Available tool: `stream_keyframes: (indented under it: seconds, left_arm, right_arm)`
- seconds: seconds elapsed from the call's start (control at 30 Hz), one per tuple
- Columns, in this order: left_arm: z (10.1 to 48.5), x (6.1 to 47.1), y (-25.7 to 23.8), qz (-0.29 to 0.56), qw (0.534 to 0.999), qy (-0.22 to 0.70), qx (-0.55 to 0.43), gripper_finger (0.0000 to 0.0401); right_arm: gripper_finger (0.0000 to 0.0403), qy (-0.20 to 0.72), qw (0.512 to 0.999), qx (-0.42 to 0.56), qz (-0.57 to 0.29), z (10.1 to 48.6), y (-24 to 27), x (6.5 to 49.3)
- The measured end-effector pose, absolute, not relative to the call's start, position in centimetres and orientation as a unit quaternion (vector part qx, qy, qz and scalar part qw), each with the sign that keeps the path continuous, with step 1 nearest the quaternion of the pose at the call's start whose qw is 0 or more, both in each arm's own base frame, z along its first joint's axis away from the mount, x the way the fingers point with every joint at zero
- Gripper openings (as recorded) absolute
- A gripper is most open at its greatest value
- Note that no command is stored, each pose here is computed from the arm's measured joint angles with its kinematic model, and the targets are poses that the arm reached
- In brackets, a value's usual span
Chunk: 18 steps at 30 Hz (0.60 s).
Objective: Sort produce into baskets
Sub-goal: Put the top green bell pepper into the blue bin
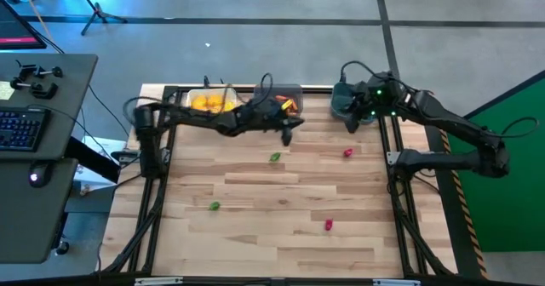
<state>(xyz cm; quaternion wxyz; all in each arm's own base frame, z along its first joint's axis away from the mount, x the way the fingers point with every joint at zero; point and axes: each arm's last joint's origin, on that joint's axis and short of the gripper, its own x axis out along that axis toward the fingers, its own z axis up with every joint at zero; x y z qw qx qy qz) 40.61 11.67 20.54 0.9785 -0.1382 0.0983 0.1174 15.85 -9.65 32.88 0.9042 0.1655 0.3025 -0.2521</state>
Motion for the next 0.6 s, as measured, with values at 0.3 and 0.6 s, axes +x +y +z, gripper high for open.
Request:
stream_keyframes:
  seconds: [0.3,0.6]
  left_arm:
    - [21.0,31.9,6.3,0.142,0.960,0.165,-0.176,0.0000]
    - [21.4,25.3,3.9,0.138,0.956,0.175,-0.191,0.0000]
  right_arm:
    - [0.0021,0.301,0.936,0.142,-0.114,31.4,-7.9,21.7]
    - [0.0134,0.318,0.942,0.109,-0.012,26.4,-5.6,29.5]
